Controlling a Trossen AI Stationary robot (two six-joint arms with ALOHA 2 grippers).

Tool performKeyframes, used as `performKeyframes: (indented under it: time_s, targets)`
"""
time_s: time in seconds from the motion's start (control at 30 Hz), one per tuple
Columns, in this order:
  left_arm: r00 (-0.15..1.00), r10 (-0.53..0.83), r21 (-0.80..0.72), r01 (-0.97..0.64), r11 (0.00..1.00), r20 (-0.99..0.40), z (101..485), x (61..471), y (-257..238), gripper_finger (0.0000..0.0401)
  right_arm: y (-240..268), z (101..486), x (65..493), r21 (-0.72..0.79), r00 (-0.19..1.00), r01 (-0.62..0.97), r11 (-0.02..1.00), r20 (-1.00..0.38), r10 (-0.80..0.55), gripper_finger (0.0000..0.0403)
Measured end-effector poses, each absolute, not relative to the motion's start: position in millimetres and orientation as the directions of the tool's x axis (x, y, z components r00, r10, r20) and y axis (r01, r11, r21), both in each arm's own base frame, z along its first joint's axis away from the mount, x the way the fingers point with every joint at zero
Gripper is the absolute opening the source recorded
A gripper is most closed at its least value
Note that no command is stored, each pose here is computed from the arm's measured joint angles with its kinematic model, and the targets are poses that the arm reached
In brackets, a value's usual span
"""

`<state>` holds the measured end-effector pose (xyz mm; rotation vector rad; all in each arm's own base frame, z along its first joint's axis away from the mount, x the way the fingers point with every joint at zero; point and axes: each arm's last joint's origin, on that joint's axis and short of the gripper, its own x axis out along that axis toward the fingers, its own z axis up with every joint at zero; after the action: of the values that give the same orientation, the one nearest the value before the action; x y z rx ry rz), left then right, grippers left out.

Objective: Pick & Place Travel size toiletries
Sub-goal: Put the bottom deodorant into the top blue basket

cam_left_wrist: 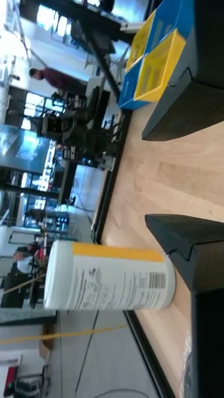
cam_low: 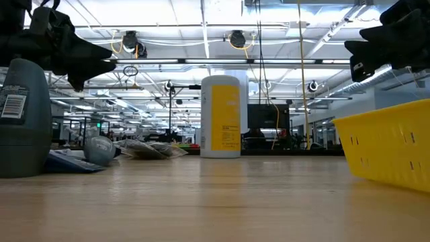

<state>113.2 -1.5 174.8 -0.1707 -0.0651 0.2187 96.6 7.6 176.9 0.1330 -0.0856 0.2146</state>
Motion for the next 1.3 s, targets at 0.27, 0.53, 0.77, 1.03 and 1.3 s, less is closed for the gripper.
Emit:
performKeyframes:
  time_s: [0.27, 0.53, 0.77, 1.03, 1.3]
  targets:
    - [0.97, 0.229, -0.193, -0.209, 0.959, 0.087, 179.0, 112.8, -1.3, 0.02, 7.5, 184.1, 95.6, 0.076, 0.963, -0.222, 0.972, 0.173, 0.206, 0.013]
    - [0.935, 0.339, -0.225, -0.31, 0.924, 0.106, 181.3, 111.6, 2.0, 0.02, 7.5, 188.9, 94.6, 0.065, 0.953, -0.225, 0.972, 0.222, 0.205, 0.013]
    - [0.918, 0.391, -0.239, -0.365, 0.9, 0.07, 178.4, 111.8, 6.2, 0.02, 5.2, 189.2, 94.9, 0.094, 0.966, -0.15, 0.984, 0.227, 0.125, 0.013]
    - [0.903, 0.422, -0.22, -0.428, 0.876, -0.079, 181.4, 122.5, 19.1, 0.02, 3.1, 185.7, 98.5, 0.105, 0.982, -0.07, 0.992, 0.184, 0.05, 0.013]
    - [0.989, -0.035, -0.391, -0.024, 0.92, -0.143, 199.2, 144.6, 8.1, 0.02, 3.2, 179.1, 104.9, 0.117, 0.993, -0.062, 0.991, 0.103, 0.05, 0.013]
